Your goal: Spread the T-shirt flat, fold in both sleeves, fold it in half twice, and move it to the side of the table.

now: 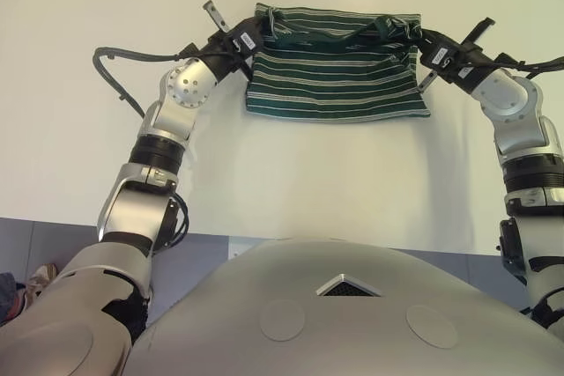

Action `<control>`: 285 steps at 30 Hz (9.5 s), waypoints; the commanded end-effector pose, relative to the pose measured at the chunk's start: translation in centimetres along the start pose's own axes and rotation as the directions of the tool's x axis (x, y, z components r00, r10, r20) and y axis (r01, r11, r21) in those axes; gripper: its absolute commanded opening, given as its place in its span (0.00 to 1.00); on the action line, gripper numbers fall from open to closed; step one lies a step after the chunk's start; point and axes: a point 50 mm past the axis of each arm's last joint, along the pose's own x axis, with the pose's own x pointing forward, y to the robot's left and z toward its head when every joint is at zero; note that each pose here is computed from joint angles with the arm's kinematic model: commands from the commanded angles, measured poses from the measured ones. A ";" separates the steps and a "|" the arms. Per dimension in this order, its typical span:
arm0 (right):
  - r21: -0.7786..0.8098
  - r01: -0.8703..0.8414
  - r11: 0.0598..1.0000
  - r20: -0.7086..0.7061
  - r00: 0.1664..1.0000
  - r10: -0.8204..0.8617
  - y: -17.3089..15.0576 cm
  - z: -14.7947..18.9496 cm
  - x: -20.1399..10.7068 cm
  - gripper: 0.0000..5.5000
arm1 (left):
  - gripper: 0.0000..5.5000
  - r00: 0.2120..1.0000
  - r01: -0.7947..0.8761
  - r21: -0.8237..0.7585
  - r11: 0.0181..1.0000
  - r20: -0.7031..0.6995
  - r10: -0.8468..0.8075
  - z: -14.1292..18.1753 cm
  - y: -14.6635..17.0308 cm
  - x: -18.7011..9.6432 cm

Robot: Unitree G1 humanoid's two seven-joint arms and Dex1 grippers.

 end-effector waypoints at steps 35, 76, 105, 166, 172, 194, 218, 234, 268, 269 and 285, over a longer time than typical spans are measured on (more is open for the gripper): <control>0.066 -0.019 0.998 -0.070 0.997 0.024 1.0 -0.9 0.9 0.21 | 0.23 0.984 0.066 -0.170 0.983 -0.150 -0.092 -2.5 -0.9 3.2; -0.237 -0.461 0.855 0.113 0.861 0.495 4.0 0.5 -4.3 0.98 | 0.73 0.738 -0.378 -0.517 0.768 0.333 0.587 5.6 7.6 -8.7; -0.157 -0.271 0.950 0.480 0.819 0.314 6.5 13.5 7.1 0.98 | 0.73 0.738 -0.319 -0.489 0.812 0.409 0.536 7.3 4.8 -8.7; -0.156 -0.556 0.816 0.055 0.820 0.570 8.1 0.6 -6.7 0.98 | 0.73 0.970 0.184 0.228 0.956 0.115 -0.214 1.2 -6.8 -8.8; -0.150 -0.548 0.823 0.088 0.822 0.563 8.2 1.2 -6.7 0.98 | 0.73 0.887 0.409 0.318 0.856 0.085 -0.455 0.9 -11.2 -9.9; -0.072 -0.582 0.810 0.265 0.772 0.578 6.3 3.6 -9.8 0.98 | 0.73 0.884 0.462 0.383 0.800 -0.130 -0.449 -3.0 -7.6 -12.6; -0.038 -0.602 0.798 0.336 0.744 0.577 5.5 3.9 -10.8 0.98 | 0.73 0.918 0.351 0.307 0.885 0.075 -0.390 1.9 -3.9 -15.8; -0.072 -0.768 0.637 0.363 0.574 0.734 8.6 5.1 -12.7 0.98 | 0.73 0.745 0.612 0.274 0.742 0.113 -0.657 4.4 -8.1 -19.7; -0.090 -0.751 0.655 0.280 0.612 0.740 9.7 3.9 -11.1 0.33 | 0.03 0.749 0.608 0.276 0.744 0.111 -0.653 3.4 -8.7 -17.8; -0.092 -0.751 0.654 0.283 0.610 0.740 9.7 4.0 -11.1 0.29 | 0.00 0.751 0.605 0.277 0.746 0.113 -0.651 3.4 -8.7 -17.8; -0.090 -0.742 0.664 0.323 0.609 0.725 9.3 4.6 -11.2 0.01 | 0.00 0.761 0.580 0.267 0.770 0.160 -0.628 3.9 -8.0 -18.2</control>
